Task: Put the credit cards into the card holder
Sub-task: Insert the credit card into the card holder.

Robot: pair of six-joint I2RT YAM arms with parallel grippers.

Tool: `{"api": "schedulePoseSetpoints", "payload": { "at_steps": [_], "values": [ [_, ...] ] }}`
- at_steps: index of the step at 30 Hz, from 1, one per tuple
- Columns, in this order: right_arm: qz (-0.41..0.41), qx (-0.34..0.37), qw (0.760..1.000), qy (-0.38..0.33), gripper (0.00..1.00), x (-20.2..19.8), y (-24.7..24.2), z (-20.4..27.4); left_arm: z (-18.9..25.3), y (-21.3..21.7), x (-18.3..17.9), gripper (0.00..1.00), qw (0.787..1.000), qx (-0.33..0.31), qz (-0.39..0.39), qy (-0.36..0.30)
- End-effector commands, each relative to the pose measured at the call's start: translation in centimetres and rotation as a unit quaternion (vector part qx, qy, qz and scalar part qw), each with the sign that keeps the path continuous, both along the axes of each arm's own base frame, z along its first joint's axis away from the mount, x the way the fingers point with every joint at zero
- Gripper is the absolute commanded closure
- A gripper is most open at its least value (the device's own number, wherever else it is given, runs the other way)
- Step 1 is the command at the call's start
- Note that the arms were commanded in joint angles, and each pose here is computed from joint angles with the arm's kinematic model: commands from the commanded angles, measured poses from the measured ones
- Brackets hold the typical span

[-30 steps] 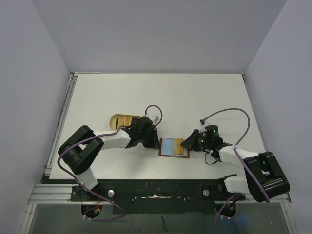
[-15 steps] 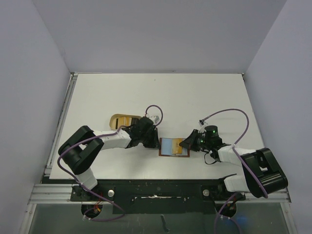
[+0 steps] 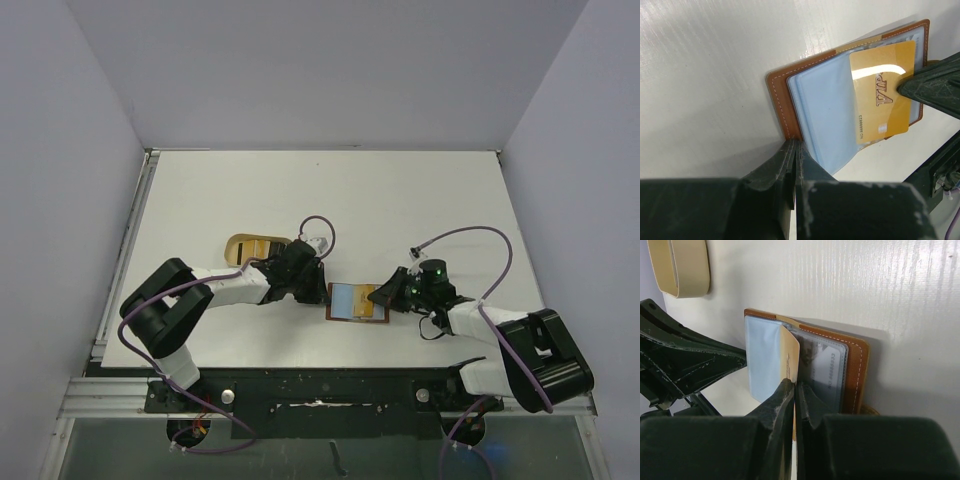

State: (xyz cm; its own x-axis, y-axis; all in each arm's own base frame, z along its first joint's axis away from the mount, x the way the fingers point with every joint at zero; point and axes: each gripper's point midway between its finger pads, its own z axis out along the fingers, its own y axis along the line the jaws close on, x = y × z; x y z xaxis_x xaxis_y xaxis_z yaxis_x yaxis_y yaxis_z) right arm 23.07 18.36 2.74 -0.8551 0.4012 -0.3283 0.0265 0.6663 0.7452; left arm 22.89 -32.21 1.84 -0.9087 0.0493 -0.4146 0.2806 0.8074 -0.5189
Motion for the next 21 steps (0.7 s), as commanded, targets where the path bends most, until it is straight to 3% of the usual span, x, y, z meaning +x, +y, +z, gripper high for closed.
{"api": "schedulePoseSetpoints", "payload": {
  "at_steps": [1, 9, 21],
  "values": [
    [-0.017, -0.022, 0.999, 0.026, 1.00, -1.2, -0.7, -1.4, -1.3, 0.6, -0.7, 1.00, 0.999, 0.032, -0.005, 0.010],
    [-0.029, -0.027, 0.999, 0.036, 1.00, -1.4, -0.1, -2.0, -1.2, 0.4, -0.8, 1.00, 0.999, 0.034, -0.008, 0.008],
    [0.017, -0.042, 0.999, 0.019, 0.99, -0.7, 1.2, -1.7, -1.0, 0.1, -0.9, 1.00, 0.999, 0.034, -0.013, 0.006]
  ]
}}
